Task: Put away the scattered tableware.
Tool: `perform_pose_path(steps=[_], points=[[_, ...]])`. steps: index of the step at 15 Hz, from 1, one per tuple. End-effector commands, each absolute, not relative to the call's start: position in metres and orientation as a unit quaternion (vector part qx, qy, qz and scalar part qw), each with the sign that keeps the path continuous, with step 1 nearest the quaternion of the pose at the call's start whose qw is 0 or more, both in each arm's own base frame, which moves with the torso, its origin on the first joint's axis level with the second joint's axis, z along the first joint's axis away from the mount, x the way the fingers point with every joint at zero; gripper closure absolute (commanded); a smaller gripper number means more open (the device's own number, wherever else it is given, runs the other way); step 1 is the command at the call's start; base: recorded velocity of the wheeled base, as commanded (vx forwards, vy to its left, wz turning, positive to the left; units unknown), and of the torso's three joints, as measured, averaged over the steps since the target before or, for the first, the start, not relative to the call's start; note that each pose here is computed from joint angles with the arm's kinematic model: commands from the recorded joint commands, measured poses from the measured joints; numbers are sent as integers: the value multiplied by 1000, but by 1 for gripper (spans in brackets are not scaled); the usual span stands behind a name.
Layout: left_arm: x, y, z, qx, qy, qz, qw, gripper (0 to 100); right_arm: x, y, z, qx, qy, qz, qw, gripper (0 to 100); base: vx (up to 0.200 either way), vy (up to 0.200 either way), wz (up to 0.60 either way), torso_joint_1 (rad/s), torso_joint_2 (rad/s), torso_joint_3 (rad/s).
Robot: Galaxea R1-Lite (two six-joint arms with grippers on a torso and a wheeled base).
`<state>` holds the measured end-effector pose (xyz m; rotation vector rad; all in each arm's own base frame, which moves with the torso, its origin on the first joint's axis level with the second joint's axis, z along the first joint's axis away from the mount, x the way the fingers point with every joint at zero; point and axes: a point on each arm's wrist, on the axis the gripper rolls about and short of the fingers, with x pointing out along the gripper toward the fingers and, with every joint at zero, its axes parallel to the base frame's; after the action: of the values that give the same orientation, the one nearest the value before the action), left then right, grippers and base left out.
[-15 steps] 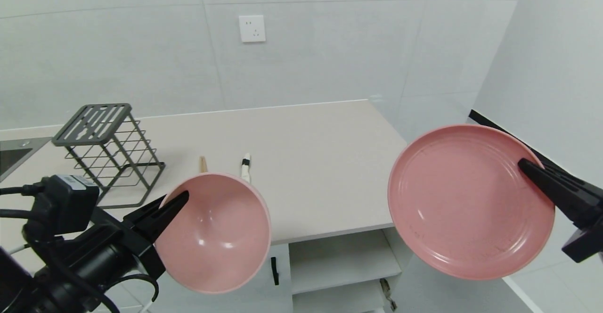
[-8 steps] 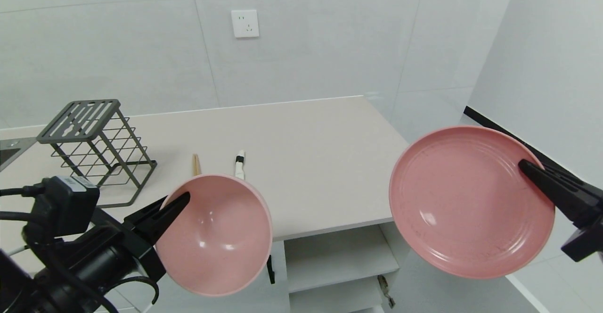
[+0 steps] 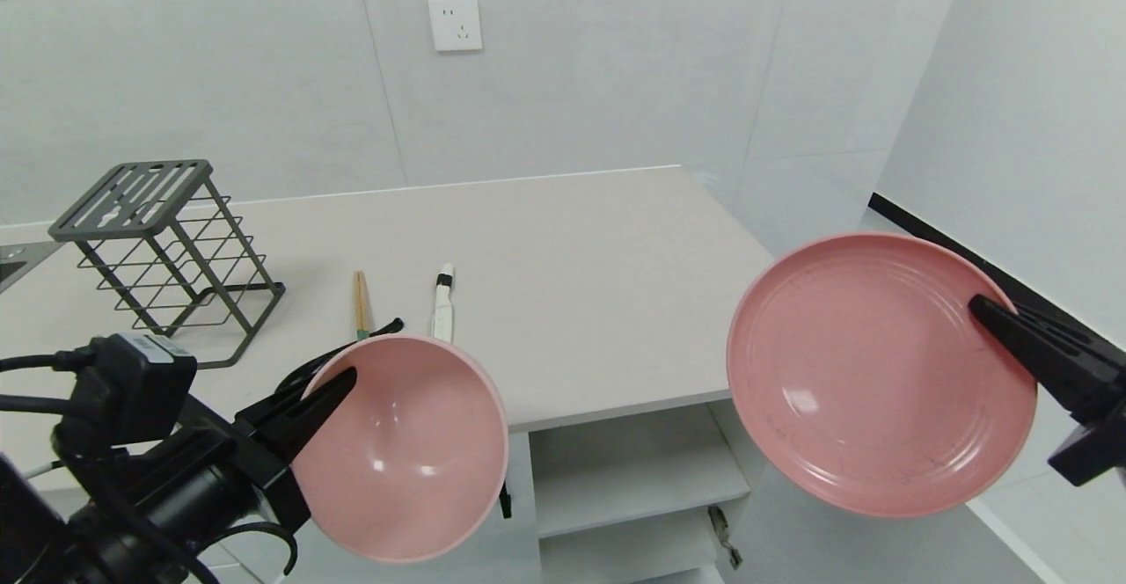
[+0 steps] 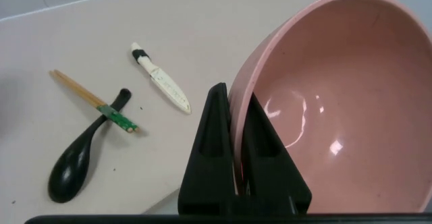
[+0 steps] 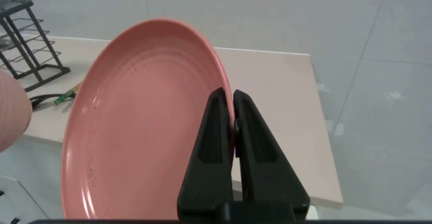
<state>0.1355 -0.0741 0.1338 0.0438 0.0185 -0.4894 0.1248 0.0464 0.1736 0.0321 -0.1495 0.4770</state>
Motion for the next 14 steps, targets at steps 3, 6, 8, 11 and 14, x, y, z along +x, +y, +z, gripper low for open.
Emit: perform_pose_path(steps=[3, 6, 8, 11, 14], points=[[135, -74, 135, 22, 6, -244, 970, 100, 125, 47, 172, 16, -71, 237, 969, 100, 0, 0, 0, -131, 269, 132], [133, -77, 133, 25, 15, -254, 967, 100, 125, 47, 170, 15, -66, 236, 969, 100, 0, 0, 0, -146, 281, 134], [132, -76, 131, 31, 26, -255, 966, 100, 125, 47, 168, 14, -61, 239, 969, 100, 0, 0, 0, -112, 222, 102], [127, -80, 129, 36, 37, -273, 961, 100, 126, 48, 164, 14, -50, 239, 970, 100, 0, 0, 0, -129, 261, 128], [124, -81, 124, 54, 61, -281, 956, 100, 126, 48, 159, 12, -38, 240, 970, 100, 0, 0, 0, -134, 269, 128]])
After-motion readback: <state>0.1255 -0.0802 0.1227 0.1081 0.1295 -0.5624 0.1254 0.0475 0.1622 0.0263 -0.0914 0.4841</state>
